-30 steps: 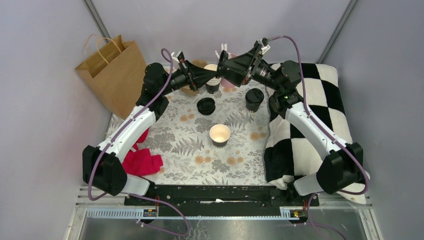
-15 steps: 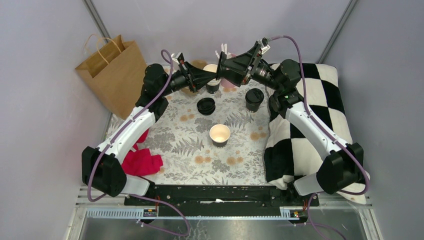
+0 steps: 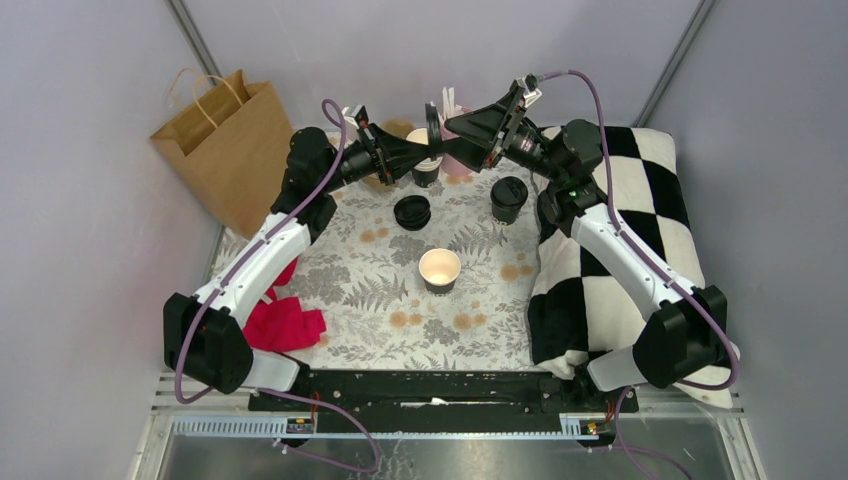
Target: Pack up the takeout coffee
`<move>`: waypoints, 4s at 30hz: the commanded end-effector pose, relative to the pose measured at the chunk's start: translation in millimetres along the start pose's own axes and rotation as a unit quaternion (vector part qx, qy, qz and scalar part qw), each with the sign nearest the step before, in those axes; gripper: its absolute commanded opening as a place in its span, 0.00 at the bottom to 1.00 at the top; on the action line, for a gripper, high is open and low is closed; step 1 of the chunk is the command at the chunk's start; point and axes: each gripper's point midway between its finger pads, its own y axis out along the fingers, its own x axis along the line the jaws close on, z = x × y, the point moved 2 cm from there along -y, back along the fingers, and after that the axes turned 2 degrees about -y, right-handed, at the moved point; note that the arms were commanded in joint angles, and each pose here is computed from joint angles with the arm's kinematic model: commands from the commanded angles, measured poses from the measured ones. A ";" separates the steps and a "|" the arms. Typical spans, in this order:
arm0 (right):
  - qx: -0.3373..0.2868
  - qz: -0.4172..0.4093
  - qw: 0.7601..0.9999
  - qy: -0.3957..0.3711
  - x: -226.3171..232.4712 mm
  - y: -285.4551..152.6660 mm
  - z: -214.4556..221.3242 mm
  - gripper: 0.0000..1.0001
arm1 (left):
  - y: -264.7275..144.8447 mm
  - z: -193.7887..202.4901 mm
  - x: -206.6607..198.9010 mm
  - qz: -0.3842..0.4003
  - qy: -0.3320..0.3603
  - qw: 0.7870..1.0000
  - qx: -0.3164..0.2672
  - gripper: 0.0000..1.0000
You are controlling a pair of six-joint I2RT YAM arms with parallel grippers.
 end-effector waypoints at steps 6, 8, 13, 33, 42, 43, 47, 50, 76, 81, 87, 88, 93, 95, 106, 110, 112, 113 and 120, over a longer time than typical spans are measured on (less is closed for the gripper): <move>0.005 -0.018 0.999 -0.030 18.3 -2.0 4.1 1.00 | -7.9 14.9 -28.3 0.035 0.038 0.999 0.010 0.00; 0.007 -0.012 0.999 -0.030 16.3 -1.9 4.5 1.00 | -7.7 15.0 -28.5 0.034 0.038 0.999 0.011 0.00; 0.006 -0.015 0.999 -0.029 17.8 -2.2 4.6 1.00 | -7.2 14.2 -26.7 0.032 0.038 0.999 0.010 0.00; 0.008 -0.020 0.999 -0.026 17.5 -1.6 4.4 0.94 | -7.9 15.1 -28.4 0.034 0.038 0.999 0.010 0.00; 0.007 -0.007 0.999 -0.032 14.8 -3.1 5.3 0.97 | -7.7 14.9 -28.2 0.033 0.038 0.999 0.009 0.00; 0.007 -0.008 0.999 -0.032 15.6 -2.9 5.3 0.96 | -7.7 14.1 -28.1 0.033 0.038 0.999 0.008 0.00; 0.005 -0.018 0.999 -0.029 19.5 -2.7 4.5 0.93 | -7.6 14.3 -26.4 0.031 0.037 0.999 0.008 0.00; 0.007 -0.022 0.999 -0.027 20.3 -2.2 4.5 0.89 | -7.9 14.5 -26.6 0.031 0.037 0.999 0.008 0.00; 0.077 0.136 0.985 -0.079 -38.1 -43.1 46.3 0.81 | -72.2 -12.6 47.6 -0.173 0.130 0.973 -0.085 0.87; 0.155 0.282 0.933 -0.159 -81.3 -82.5 78.4 0.79 | -94.4 -7.5 81.2 -0.228 0.138 0.959 -0.094 0.89; 0.231 0.384 0.862 -0.237 -113.9 -114.6 107.2 0.77 | -111.0 4.1 99.6 -0.238 0.136 0.956 -0.104 0.89; 0.239 0.394 0.852 -0.249 -115.7 -116.7 109.1 0.77 | -113.3 5.7 102.0 -0.239 0.136 0.955 -0.106 0.89; 0.284 0.430 0.803 -0.299 -128.0 -119.7 119.8 0.77 | -122.1 11.0 115.3 -0.249 0.143 0.952 -0.106 0.89; 0.297 0.446 0.777 -0.331 -135.6 -119.7 123.0 0.77 | -123.7 10.3 120.5 -0.254 0.163 0.948 -0.103 0.89; 0.352 0.471 0.706 -0.395 -186.4 -115.3 143.9 0.78 | -136.9 5.6 174.9 -0.251 0.257 0.928 -0.102 0.89; 0.371 0.465 0.698 -0.399 -198.8 -111.4 157.3 0.78 | -143.2 16.8 184.4 -0.235 0.264 0.931 -0.091 0.88; 0.377 0.464 0.695 -0.401 -204.2 -108.2 163.4 0.78 | -145.5 20.6 191.3 -0.236 0.265 0.931 -0.082 0.88; 0.377 0.470 0.689 -0.403 -208.2 -107.0 164.3 0.78 | -146.3 21.6 194.6 -0.238 0.266 0.931 -0.077 0.88; 0.367 0.486 0.680 -0.409 -225.3 -95.6 163.8 0.80 | -147.9 22.8 207.2 -0.237 0.281 0.928 -0.063 0.88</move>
